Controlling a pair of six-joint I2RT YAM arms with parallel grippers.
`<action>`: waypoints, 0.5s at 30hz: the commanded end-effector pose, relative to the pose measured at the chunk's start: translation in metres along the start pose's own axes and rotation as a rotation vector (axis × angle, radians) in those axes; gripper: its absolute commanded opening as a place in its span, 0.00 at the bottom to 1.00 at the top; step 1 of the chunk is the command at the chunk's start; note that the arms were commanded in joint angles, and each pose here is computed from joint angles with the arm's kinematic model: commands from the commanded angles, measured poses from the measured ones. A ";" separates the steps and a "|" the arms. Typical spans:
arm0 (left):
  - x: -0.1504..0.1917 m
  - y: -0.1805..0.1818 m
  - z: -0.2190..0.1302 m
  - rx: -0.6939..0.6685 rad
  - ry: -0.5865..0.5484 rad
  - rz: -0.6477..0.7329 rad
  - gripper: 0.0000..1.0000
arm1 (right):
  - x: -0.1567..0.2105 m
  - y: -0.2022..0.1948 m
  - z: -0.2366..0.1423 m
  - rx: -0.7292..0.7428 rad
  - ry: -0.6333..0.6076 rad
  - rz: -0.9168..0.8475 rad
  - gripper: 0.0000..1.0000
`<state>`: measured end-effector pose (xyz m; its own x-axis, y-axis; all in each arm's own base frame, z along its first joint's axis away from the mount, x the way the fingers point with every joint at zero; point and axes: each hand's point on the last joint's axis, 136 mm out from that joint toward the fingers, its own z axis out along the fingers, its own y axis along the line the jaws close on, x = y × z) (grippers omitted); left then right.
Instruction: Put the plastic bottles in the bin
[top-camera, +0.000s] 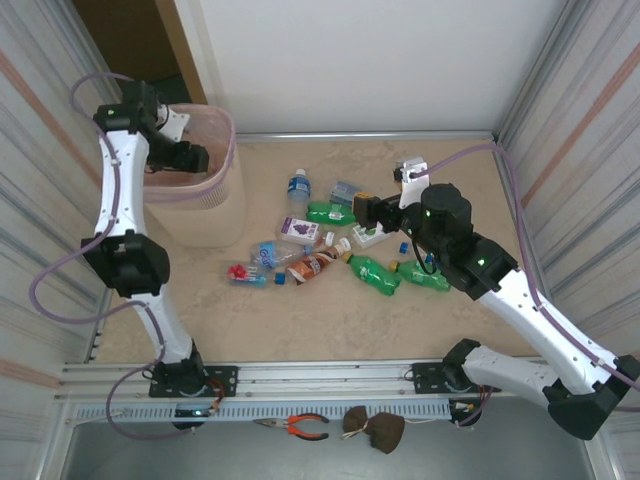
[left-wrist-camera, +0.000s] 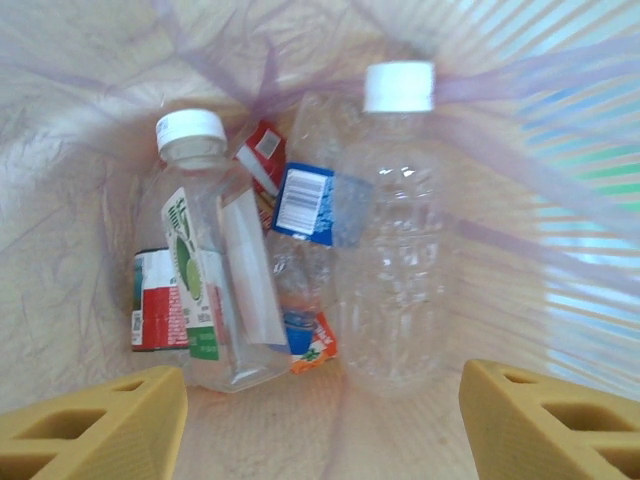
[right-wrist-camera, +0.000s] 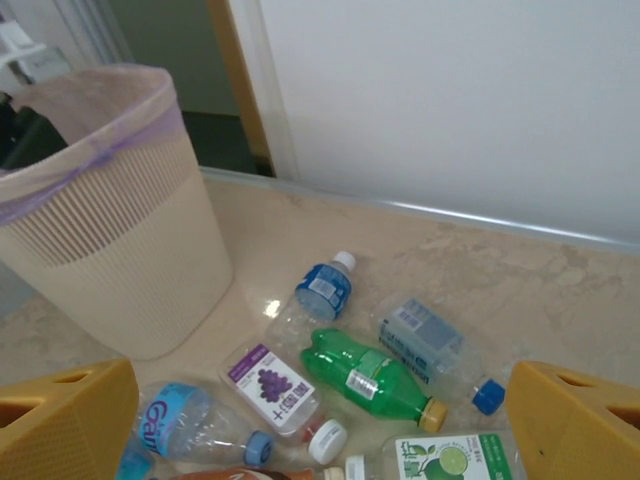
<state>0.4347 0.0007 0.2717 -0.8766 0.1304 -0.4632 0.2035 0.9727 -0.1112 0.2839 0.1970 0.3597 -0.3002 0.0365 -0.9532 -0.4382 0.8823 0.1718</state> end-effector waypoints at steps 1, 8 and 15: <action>-0.018 -0.029 -0.042 0.068 -0.144 0.014 0.73 | -0.012 0.002 -0.010 -0.026 -0.020 0.030 0.94; -0.022 -0.072 -0.077 0.112 -0.243 0.076 0.69 | -0.011 -0.001 -0.011 -0.021 -0.017 0.036 0.94; -0.013 -0.107 -0.100 0.131 -0.305 0.063 0.68 | -0.008 -0.005 -0.013 -0.019 -0.014 0.040 0.93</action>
<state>0.3890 -0.0785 0.3666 -0.7068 0.1572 -0.6897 0.3517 0.9241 -0.1498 0.2821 0.1922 0.3593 -0.3128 0.0421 -0.9489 -0.4426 0.8775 0.1848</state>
